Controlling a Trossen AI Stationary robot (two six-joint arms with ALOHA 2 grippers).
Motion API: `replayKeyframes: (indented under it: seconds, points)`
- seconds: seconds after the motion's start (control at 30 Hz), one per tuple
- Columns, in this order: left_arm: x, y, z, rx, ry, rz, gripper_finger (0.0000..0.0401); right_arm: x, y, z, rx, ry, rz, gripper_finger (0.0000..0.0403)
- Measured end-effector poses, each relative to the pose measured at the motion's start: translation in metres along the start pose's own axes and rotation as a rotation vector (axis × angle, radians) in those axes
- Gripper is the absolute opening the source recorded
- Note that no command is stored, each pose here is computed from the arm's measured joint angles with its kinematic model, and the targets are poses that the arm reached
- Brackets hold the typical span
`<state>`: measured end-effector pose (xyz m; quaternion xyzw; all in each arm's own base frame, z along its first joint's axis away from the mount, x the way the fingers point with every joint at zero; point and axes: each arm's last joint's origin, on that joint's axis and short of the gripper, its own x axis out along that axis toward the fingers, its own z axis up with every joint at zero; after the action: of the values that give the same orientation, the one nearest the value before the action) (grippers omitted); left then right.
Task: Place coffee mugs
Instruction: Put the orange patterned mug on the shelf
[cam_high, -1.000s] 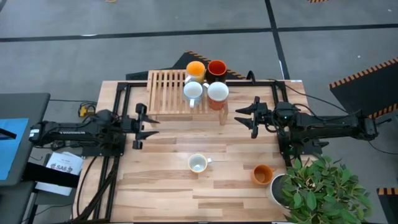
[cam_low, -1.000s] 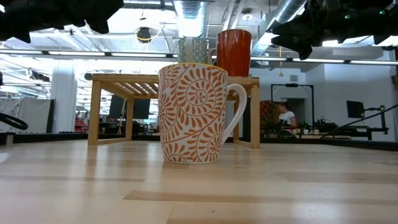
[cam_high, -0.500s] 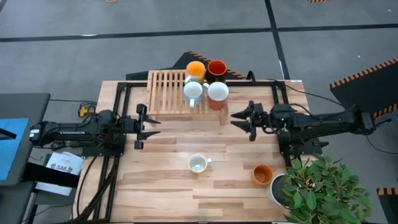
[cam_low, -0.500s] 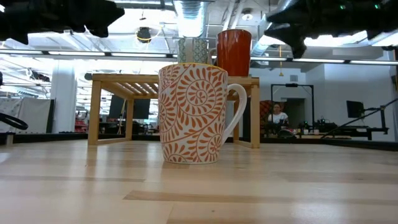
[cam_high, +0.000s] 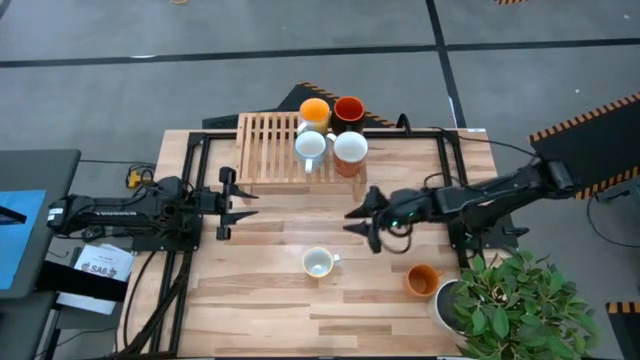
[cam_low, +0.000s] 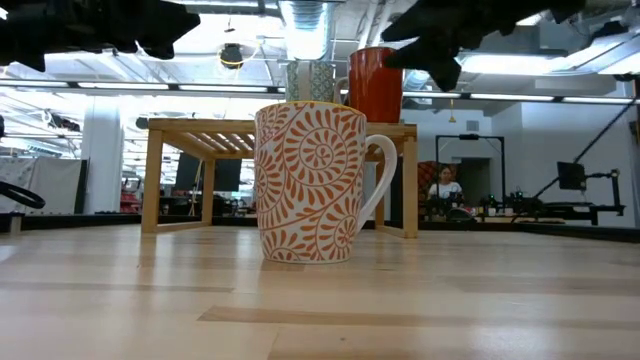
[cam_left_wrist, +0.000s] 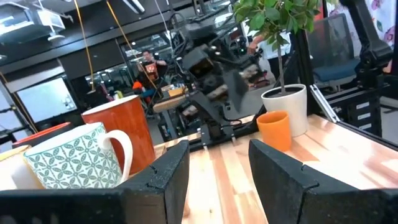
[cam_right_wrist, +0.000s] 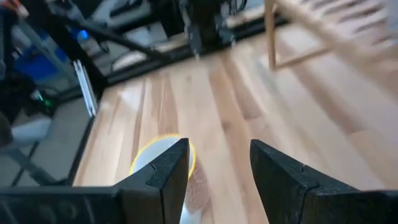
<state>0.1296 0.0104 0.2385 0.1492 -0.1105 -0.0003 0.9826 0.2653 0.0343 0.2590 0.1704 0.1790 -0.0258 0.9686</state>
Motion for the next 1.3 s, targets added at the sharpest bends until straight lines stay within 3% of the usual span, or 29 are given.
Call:
replayKeyframes:
  seconds: [0.37, 0.57, 0.9, 1.03, 1.23, 1.3]
  points:
    - [0.0, 0.0, -0.001, 0.023, 0.014, -0.004, 0.0153, 0.057, 0.049, -0.005, -0.084, 0.217, -0.079, 0.0196]
    - [0.0, 0.0, -0.001, 0.038, 0.015, -0.004, 0.0153, 0.083, 0.059, -0.011, -0.099, 0.335, -0.113, 0.0196]
    - [0.0, 0.0, -0.001, 0.039, 0.016, -0.005, 0.0153, 0.07, 0.073, -0.015, -0.135, 0.559, -0.195, 0.0188]
    - [0.0, 0.0, -0.001, 0.039, 0.015, -0.005, 0.0153, 0.065, 0.077, -0.026, -0.099, 0.631, -0.241, 0.0149]
    - [0.0, 0.0, -0.001, 0.038, 0.013, -0.004, 0.0153, 0.076, 0.07, -0.05, -0.087, 0.742, -0.266, 0.0034]
    - [0.0, 0.0, -0.001, 0.037, 0.014, -0.004, 0.0153, 0.08, 0.062, -0.058, -0.053, 0.768, -0.261, 0.0016]
